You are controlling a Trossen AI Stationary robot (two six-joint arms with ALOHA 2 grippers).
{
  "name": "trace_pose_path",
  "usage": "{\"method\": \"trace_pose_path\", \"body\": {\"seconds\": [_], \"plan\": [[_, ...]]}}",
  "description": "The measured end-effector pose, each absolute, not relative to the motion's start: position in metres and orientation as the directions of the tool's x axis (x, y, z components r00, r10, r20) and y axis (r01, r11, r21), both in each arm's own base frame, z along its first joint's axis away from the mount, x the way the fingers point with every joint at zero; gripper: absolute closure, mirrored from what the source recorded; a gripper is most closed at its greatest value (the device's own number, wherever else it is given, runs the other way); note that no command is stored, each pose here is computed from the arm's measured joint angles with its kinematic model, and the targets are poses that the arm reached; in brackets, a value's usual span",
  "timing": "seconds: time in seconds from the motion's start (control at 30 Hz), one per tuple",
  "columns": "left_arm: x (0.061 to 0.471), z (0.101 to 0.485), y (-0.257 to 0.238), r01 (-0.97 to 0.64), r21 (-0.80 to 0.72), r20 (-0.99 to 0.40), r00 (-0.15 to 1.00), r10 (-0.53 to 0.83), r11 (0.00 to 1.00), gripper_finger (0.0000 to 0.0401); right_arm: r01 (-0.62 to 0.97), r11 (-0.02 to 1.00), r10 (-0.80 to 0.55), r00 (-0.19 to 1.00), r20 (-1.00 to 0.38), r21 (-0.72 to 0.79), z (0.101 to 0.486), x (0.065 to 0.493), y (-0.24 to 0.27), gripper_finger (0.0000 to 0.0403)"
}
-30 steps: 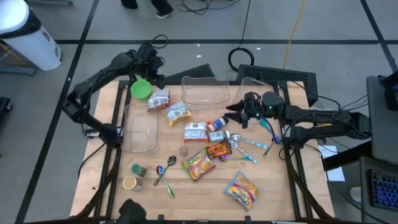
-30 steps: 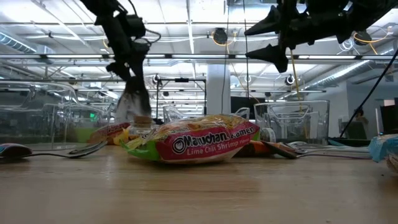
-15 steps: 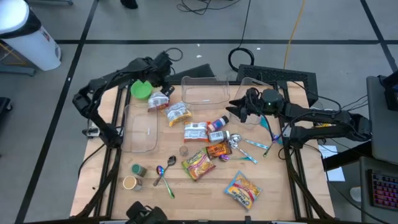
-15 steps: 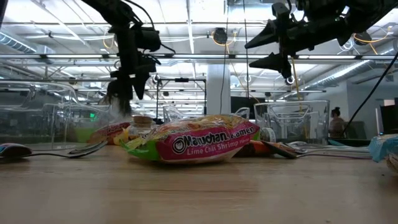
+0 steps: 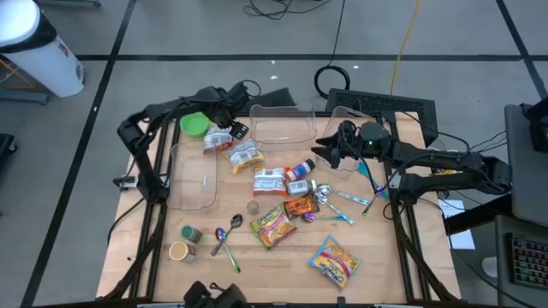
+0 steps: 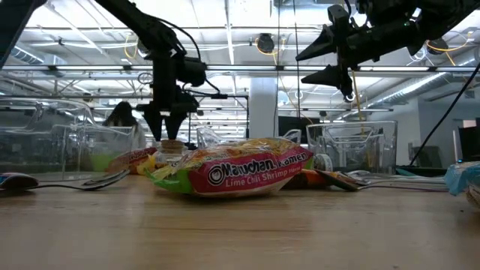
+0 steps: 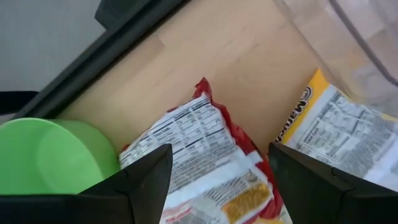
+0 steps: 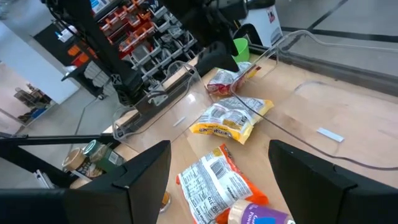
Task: Pick & Place Food Item
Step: Put the red noodle pack into the right transparent bin
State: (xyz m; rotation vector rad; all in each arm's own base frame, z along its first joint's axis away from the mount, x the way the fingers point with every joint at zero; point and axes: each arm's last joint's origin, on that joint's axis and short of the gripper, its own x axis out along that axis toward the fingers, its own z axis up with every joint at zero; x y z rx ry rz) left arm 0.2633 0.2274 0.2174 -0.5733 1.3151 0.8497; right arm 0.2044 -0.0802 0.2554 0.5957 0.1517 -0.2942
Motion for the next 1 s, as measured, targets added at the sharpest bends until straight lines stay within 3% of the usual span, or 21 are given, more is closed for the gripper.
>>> {"method": "trace_pose_path", "body": {"seconds": [0.5,1.0], "plan": [[0.273,0.198,0.221,-0.778,0.196,-0.973,-0.076,0.22,0.598,0.0135,0.332,0.781,-0.225,0.94,-0.256,0.529,0.252,0.204,-0.08,0.014],[0.272,0.191,0.22,-0.761,0.227,-0.971,-0.131,0.199,0.608,0.0278,0.333,0.78,-0.225,0.939,-0.26,0.529,0.252,0.204,-0.08,0.014]]}}
